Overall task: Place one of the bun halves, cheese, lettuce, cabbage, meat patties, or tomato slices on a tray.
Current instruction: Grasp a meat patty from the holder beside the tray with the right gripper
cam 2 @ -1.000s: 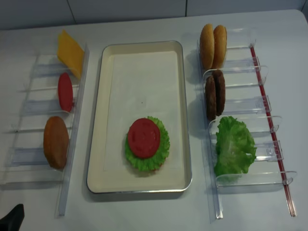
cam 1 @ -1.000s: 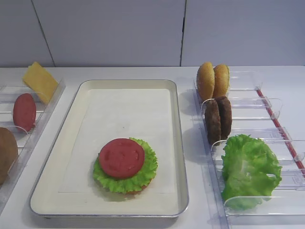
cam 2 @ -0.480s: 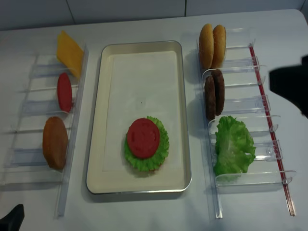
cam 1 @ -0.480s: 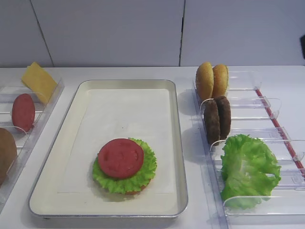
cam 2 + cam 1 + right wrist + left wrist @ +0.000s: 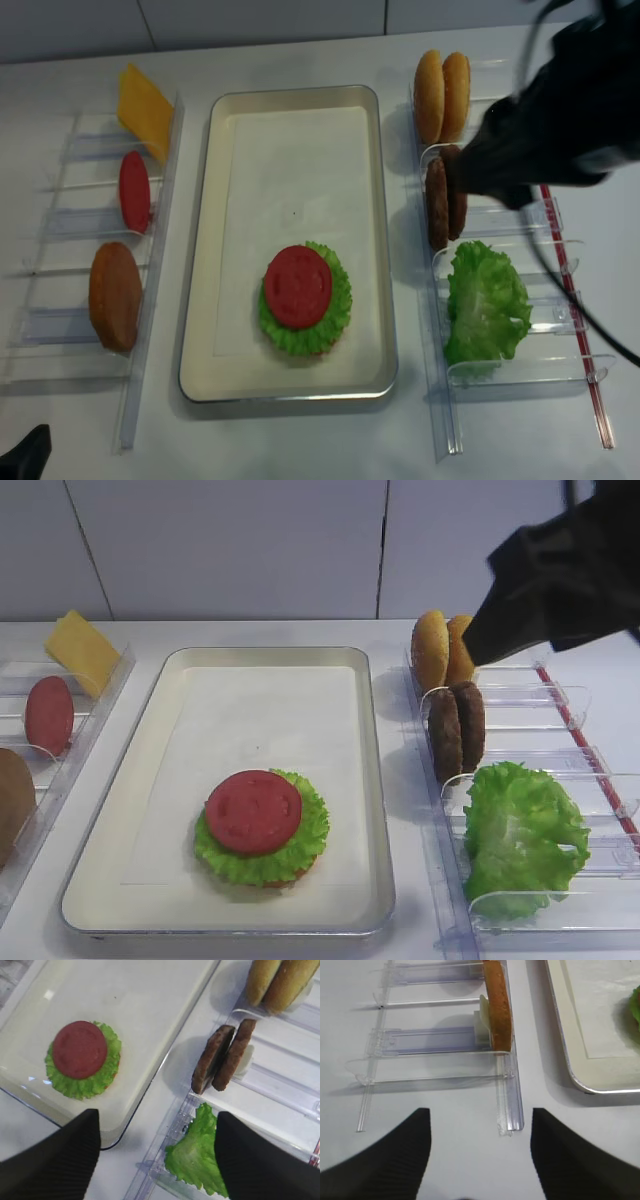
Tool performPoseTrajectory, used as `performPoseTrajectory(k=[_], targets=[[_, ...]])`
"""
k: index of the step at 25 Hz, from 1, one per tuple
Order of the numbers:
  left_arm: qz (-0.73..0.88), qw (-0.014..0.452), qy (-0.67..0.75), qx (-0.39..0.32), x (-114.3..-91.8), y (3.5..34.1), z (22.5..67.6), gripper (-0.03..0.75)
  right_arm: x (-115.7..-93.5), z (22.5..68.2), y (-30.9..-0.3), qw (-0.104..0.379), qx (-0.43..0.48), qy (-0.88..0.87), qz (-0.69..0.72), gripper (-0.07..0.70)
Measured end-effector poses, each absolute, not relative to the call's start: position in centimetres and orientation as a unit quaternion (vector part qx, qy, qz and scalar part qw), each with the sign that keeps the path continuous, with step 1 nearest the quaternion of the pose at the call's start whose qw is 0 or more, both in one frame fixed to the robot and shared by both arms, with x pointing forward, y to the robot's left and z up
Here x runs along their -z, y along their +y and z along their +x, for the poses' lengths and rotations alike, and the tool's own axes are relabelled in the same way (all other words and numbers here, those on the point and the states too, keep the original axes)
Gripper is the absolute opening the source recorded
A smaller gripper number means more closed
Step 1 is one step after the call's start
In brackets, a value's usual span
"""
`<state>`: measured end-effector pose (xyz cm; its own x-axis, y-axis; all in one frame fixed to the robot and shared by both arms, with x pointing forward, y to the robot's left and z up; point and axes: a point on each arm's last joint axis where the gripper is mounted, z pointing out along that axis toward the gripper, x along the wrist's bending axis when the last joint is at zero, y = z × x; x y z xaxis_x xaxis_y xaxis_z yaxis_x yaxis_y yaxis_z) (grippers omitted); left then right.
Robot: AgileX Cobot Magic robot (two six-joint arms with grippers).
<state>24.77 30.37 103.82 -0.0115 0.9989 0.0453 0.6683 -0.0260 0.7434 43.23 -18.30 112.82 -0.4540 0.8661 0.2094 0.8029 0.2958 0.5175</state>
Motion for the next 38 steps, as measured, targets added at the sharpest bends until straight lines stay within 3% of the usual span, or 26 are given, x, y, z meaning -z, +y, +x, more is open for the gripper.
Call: performPoseTrajectory(k=[4,11,16,23,38], targets=[[0.648,0.272,0.643,-0.304,-103.8,30.4,24.8,0.431,-110.4,45.3,-16.2,0.046,-0.24,0.776,0.582,0.522],[0.648,0.272,0.643,-0.304,-103.8,30.4,24.8,0.43,-109.2,48.4,-14.5,0.046,-0.239,0.737,0.63,0.522],[0.648,0.272,0.643,-0.304,-103.8,30.4,24.8,0.43,-108.1,49.2,-14.1,0.044,-0.227,0.732,0.641,0.517],[0.648,0.272,0.643,-0.304,-103.8,30.4,24.8,0.43,-106.6,50.1,-13.8,0.05,-0.207,0.734,0.645,0.452],[0.648,0.272,0.643,-0.304,-103.8,30.4,24.8,0.43,-103.8,51.7,-13.4,0.066,-0.161,0.736,0.655,0.445]])
